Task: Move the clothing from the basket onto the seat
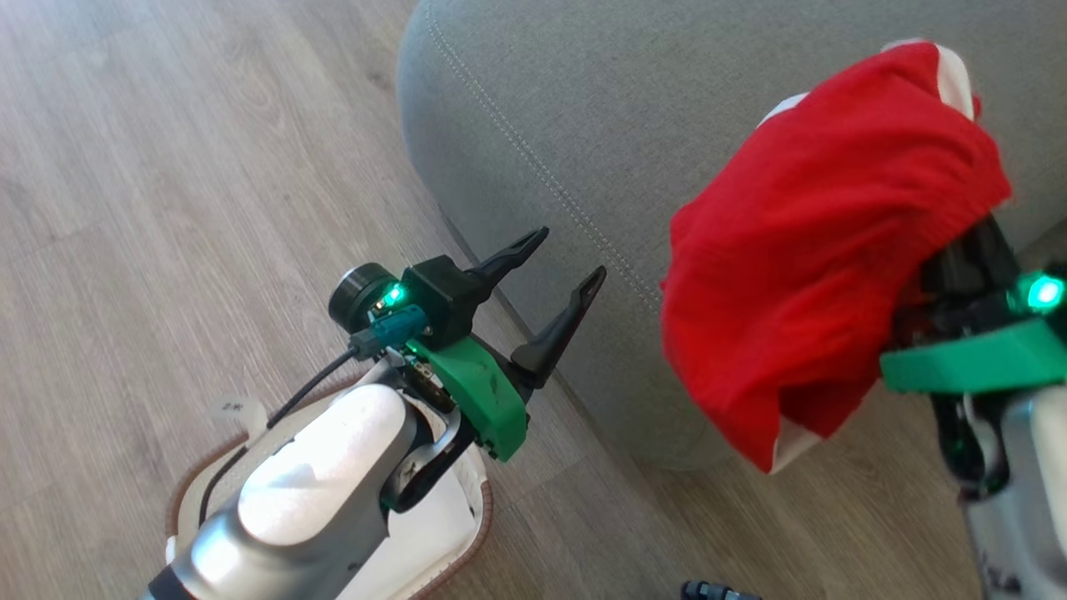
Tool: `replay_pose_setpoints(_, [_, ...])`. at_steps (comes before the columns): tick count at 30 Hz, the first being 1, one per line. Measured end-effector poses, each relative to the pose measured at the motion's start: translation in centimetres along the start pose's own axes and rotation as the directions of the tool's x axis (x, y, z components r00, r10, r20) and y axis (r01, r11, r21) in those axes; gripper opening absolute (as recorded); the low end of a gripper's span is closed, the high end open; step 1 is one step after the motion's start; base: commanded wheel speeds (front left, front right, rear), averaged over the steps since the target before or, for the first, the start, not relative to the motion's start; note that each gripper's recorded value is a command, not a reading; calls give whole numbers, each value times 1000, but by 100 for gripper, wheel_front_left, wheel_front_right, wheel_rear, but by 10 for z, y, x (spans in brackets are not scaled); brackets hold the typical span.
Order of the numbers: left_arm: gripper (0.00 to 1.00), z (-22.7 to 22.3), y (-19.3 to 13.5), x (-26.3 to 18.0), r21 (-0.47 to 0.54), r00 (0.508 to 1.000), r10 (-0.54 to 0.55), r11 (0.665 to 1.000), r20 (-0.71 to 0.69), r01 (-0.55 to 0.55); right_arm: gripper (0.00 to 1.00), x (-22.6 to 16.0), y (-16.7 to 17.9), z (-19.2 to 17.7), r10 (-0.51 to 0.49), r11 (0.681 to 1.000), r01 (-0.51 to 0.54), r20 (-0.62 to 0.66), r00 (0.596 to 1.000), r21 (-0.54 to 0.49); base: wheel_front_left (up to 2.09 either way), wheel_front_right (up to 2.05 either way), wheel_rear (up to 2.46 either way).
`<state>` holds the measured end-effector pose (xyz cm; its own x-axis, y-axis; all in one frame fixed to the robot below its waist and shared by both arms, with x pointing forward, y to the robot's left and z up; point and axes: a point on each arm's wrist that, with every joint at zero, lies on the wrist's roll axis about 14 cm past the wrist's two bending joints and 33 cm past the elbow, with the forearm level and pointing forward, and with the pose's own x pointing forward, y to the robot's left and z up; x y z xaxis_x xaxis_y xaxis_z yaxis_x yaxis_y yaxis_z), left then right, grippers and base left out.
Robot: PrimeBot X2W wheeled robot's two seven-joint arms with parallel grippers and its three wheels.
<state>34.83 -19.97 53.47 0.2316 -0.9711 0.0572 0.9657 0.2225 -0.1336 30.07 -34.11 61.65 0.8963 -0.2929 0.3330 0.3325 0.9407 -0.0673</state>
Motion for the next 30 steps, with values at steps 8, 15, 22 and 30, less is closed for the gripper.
replay_pose_setpoints(8, [100,3,10,5,-8,1000,-1,1000,16,1,0,46,-5,-2,35,999,-35,-9,999,-18,0,0,0])
replay_pose_setpoints(15, [100,-12,26,5,-25,1000,2,1000,-11,-2,0,91,1,-19,69,998,-70,-68,995,-8,0,0,0])
replay_pose_setpoints(22, [100,-16,52,10,-34,1000,10,999,2,-9,0,150,0,-21,77,995,-80,-67,995,-51,0,0,0])
replay_pose_setpoints(30, [100,-38,87,6,-60,999,41,997,-16,-42,0,191,-1,-61,46,994,-57,-130,990,-89,0,0,0])
